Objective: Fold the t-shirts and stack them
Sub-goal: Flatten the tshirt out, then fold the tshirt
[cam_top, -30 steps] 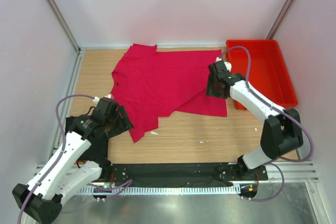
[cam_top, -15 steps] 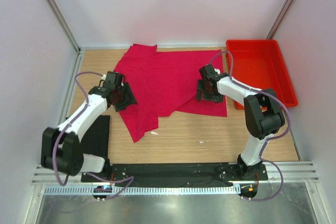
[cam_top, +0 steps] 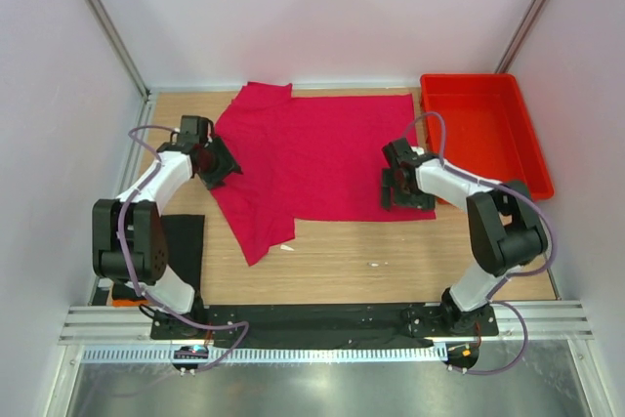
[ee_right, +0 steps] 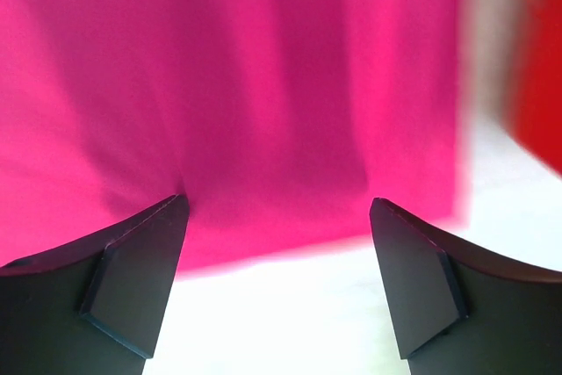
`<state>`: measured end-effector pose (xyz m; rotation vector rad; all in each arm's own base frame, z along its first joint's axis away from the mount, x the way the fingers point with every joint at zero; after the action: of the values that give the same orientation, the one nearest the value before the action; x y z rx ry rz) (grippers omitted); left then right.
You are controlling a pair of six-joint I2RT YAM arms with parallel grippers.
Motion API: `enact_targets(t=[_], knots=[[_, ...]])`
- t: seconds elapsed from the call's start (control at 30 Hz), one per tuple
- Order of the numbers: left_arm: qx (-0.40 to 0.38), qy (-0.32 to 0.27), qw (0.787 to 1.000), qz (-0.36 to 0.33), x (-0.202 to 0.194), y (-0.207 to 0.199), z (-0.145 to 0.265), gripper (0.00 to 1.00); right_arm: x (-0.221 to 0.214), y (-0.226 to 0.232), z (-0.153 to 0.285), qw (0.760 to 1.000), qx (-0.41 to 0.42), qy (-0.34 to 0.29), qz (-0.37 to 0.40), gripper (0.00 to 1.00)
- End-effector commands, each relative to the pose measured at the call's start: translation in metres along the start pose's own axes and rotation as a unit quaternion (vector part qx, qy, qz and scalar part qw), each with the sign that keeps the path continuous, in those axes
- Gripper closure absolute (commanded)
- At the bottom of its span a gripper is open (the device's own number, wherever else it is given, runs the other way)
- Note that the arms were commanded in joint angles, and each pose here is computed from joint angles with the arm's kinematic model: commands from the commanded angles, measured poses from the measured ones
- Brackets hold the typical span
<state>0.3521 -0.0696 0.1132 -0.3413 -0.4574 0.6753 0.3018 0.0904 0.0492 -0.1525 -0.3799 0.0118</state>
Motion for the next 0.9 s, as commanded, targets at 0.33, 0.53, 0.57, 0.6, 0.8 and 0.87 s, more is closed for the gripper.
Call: enact_targets(t=[0.33, 0.53, 0.57, 0.6, 0.8, 0.87], knots=[[0.01, 0.025, 0.999, 0.035, 0.021, 0.003, -0.04, 0.57, 0.057, 0.01, 0.06, 0.996, 0.038, -0.074, 0.027, 0.08], [0.056, 0.047, 0.996, 0.048, 0.019, 0.025, -0.059, 0.6, 0.063, 0.031, 0.026, 0.996, 0.058, -0.064, 0.016, 0.08], [0.065, 0.051, 0.995, 0.048, 0.017, 0.029, -0.059, 0.59, 0.062, 0.031, 0.023, 0.996, 0.055, -0.061, 0.018, 0.08], [0.073, 0.055, 0.995, 0.041, 0.015, 0.033, -0.06, 0.59, 0.059, 0.029, 0.018, 0.997, 0.046, -0.056, 0.025, 0.08], [0.103, 0.04, 0.993, 0.04, 0.023, 0.055, -0.041, 0.58, 0.041, 0.014, 0.023, 0.998, 0.023, -0.049, 0.033, 0.07], [0.079, 0.026, 0.996, 0.025, 0.027, 0.042, -0.026, 0.54, 0.036, 0.007, 0.032, 0.998, 0.018, -0.05, 0.03, 0.05]])
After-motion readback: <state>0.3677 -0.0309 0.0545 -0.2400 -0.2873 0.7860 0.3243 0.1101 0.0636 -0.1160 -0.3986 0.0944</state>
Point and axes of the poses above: each gripper's point midway between its finger pads, its own z axis back along the fingers, its own y axis along the line the jaws close on, x = y × z, the point moved 3 cm from there along z, back along the fingers, and after that the axes turned 8 degrees about z, right-handed, at the moved point
